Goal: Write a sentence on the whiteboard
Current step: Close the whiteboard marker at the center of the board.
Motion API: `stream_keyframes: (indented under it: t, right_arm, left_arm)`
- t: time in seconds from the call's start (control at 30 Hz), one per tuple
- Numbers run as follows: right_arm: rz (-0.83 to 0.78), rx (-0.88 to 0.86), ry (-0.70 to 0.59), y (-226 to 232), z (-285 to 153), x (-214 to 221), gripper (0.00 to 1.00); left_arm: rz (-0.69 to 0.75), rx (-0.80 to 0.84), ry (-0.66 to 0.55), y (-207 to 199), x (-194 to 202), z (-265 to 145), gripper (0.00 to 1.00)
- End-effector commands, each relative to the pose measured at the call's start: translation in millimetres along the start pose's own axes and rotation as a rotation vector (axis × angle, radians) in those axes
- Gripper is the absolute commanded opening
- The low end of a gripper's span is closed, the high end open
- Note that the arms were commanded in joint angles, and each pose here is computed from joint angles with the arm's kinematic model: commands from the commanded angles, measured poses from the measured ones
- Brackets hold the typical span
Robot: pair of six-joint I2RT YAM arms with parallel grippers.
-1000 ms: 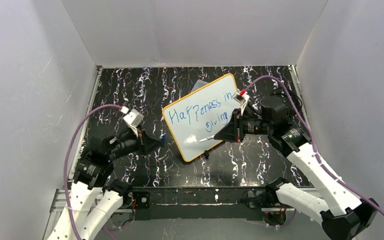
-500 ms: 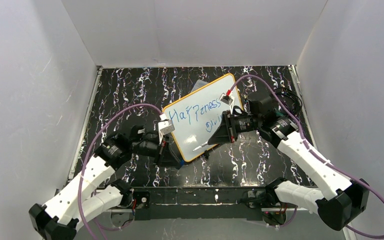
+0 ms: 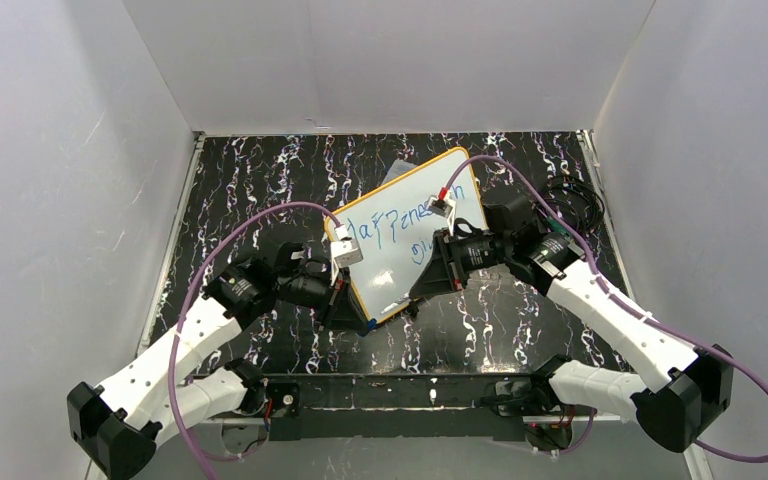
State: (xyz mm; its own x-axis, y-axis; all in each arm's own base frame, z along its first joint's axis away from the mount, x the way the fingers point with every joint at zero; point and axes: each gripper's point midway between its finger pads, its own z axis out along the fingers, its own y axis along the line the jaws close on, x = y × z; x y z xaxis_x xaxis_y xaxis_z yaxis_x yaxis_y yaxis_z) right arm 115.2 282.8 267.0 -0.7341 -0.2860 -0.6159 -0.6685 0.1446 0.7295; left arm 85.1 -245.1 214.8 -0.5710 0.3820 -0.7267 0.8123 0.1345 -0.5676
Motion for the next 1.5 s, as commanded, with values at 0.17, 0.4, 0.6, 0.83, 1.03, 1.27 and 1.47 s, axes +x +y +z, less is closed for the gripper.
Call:
stream_keyframes:
  t: [0.17, 0.4, 0.6, 0.83, 1.03, 1.27, 1.47]
  right_arm:
    - [-0.048, -0.036, 0.021, 10, 9, -2, 0.01]
    - [-0.054, -0.048, 0.028, 12, 14, 0, 0.01]
    - [-0.055, -0.052, 0.029, 13, 15, -1, 0.01]
    - [-0.049, -0.049, 0.039, 11, 18, 2, 0.01]
    - [-0.048, -0.052, 0.055, 11, 22, 6, 0.01]
    - [-0.040, -0.069, 0.093, 14, 32, 19, 0.01]
    - [-0.022, -0.084, 0.107, 16, 40, 30, 0.01]
  left_arm:
    - [0.042, 0.024, -0.006, -7, -8, -1, 0.00]
    - [0.037, 0.027, -0.002, -7, -8, 0, 0.00]
    - [0.037, 0.031, -0.002, -8, -8, 0, 0.00]
    - [0.047, 0.037, -0.008, -11, -12, -1, 0.00]
    - [0.061, 0.037, -0.016, -15, -16, -1, 0.00]
    - [0.102, -0.013, -0.085, -9, -33, 3, 0.00]
    - [0.150, -0.031, -0.154, -7, -52, 6, 0.00]
